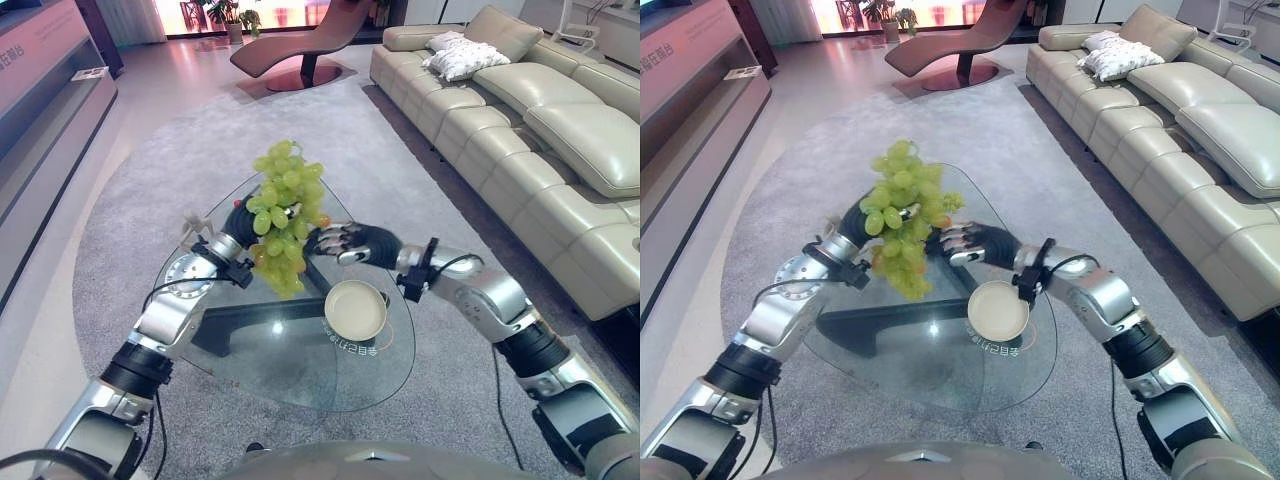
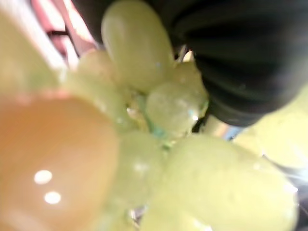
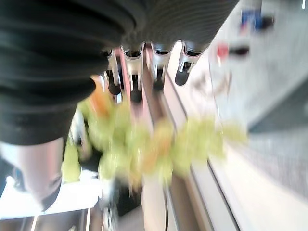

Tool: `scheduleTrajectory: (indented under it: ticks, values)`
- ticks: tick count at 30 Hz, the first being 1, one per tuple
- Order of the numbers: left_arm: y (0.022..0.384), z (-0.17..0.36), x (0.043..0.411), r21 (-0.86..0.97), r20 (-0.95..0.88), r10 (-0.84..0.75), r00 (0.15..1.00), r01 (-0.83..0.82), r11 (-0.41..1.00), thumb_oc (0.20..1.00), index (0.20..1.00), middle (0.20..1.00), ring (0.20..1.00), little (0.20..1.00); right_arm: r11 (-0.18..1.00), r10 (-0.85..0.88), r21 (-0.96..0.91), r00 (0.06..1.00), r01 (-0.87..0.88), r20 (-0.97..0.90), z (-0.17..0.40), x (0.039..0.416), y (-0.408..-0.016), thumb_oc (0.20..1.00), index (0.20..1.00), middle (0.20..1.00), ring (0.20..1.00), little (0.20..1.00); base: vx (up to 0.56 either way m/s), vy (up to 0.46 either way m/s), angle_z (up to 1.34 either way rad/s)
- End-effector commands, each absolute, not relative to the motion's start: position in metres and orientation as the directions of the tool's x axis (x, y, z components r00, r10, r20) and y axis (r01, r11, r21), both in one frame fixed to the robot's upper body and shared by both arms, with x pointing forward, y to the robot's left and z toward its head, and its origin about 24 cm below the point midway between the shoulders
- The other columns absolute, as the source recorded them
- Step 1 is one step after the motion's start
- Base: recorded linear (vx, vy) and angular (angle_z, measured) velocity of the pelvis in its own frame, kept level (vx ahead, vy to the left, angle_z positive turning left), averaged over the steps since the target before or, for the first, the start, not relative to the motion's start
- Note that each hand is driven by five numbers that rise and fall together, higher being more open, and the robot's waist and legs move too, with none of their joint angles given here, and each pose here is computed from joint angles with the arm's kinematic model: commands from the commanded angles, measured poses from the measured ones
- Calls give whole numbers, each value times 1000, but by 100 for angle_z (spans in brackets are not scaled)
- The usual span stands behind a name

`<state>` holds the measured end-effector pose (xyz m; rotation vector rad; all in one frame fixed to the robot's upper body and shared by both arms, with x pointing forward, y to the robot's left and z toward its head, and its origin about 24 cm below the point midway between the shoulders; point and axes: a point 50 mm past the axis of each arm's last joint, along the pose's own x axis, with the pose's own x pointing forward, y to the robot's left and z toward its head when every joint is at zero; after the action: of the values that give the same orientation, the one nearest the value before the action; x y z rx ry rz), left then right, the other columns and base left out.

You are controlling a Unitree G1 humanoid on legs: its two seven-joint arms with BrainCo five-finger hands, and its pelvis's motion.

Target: Pick up fruits into the plate

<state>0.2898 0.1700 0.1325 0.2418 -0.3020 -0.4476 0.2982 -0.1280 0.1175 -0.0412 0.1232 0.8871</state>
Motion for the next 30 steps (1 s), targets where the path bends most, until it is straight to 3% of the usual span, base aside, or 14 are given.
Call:
scheduleTrajectory:
  ticks: [1,8,15,23,30]
  values:
    - [178,194,302,404,469,-403,786,215,889,200,200,200,200,200,705,709,-106,704,-702,52,154,312,-138,1000,1000,1000,1000,1000,0,0,0]
    - [187,194,309,412,488,-327,810,117,904,200,200,200,200,200,779,627,-71,777,-623,61,148,316,-145,1000,1000,1000,1000,1000,0,1,1]
    - [169,198,309,397,490,-397,776,207,894,200,200,200,200,200,874,484,13,874,-485,55,135,327,-158,1000,1000,1000,1000,1000,-2,1,2]
    - [136,210,308,378,490,-531,691,380,844,200,200,200,200,200,877,475,96,880,-470,-32,125,346,-149,1000,1000,1000,1000,1000,0,0,0]
    - [109,223,307,345,531,-583,615,471,812,200,200,200,200,200,832,552,141,826,-537,-114,118,357,-123,1000,1000,1000,1000,1000,0,0,0]
